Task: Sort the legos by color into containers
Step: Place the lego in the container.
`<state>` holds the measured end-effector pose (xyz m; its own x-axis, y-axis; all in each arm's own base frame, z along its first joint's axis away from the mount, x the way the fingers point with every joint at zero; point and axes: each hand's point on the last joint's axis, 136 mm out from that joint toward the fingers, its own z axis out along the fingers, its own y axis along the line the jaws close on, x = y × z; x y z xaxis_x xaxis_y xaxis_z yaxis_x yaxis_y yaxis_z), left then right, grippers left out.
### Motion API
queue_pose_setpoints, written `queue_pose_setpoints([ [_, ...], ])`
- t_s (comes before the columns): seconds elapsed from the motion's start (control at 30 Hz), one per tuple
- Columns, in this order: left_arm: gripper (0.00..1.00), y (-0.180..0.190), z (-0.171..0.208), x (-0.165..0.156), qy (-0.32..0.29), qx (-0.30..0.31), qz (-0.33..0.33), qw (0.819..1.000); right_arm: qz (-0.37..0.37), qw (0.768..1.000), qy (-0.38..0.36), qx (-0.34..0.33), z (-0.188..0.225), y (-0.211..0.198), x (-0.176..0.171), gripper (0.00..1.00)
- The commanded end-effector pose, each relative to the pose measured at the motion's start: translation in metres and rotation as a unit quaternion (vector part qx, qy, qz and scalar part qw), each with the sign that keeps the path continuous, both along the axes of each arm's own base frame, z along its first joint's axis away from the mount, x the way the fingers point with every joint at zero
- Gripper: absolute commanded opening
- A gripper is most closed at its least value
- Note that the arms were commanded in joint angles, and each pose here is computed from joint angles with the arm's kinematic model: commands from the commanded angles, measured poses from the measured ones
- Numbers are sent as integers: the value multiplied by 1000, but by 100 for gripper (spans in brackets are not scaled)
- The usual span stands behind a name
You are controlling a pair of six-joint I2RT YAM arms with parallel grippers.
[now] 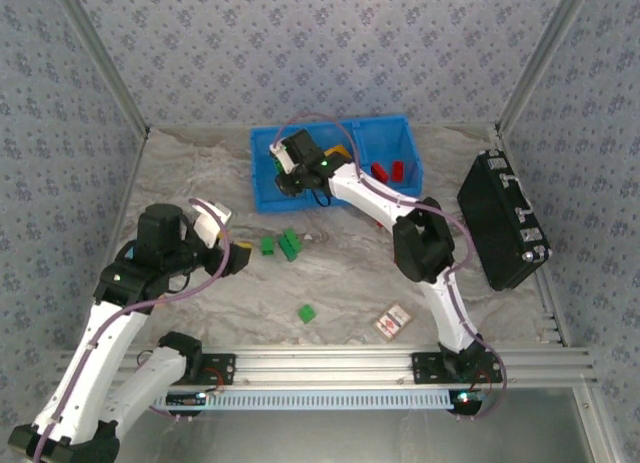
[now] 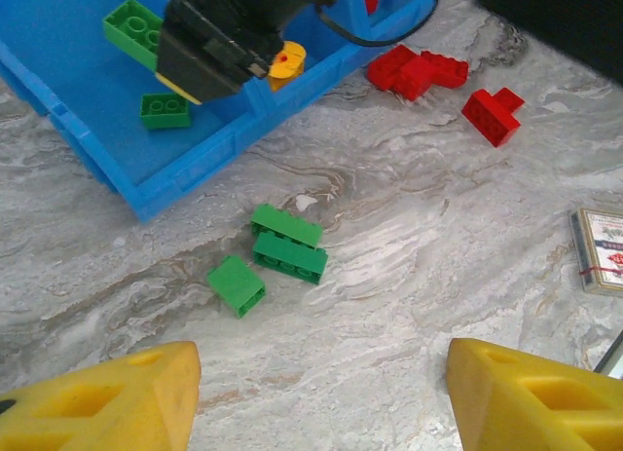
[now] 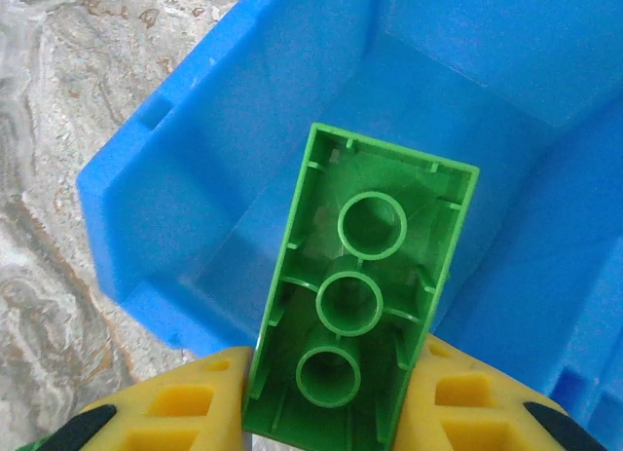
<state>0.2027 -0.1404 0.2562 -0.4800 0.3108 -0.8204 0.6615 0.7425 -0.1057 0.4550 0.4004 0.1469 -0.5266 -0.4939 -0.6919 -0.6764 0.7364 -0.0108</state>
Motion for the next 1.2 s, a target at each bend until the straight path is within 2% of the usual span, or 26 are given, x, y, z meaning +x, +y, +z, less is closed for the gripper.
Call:
queue_pose_setpoints([
  [0.0, 68, -11, -3, -10, 21, -16, -30, 999, 18, 1000, 8, -6, -6, 7, 2, 22],
  [0.17, 68, -25, -20, -16, 67, -27, -50, 996, 17, 1000, 12, -5, -11, 10, 11, 24],
  [0.37, 70, -46, -40, -23, 86, -26, -78, 993, 13, 1000, 16, -6, -17, 9, 20, 25],
  [0.57, 71, -61, -50, -21, 108, -47, -83, 990, 23, 999, 20, -13, -25, 6, 24, 35],
  [0.77, 72, -79, -65, -30, 135, -69, -94, 984, 20, 999, 25, -17, -31, -1, 28, 39],
  [1.17, 75, -98, -101, -41, 163, -18, -104, 981, 40, 999, 23, -16, -30, 4, 24, 47],
])
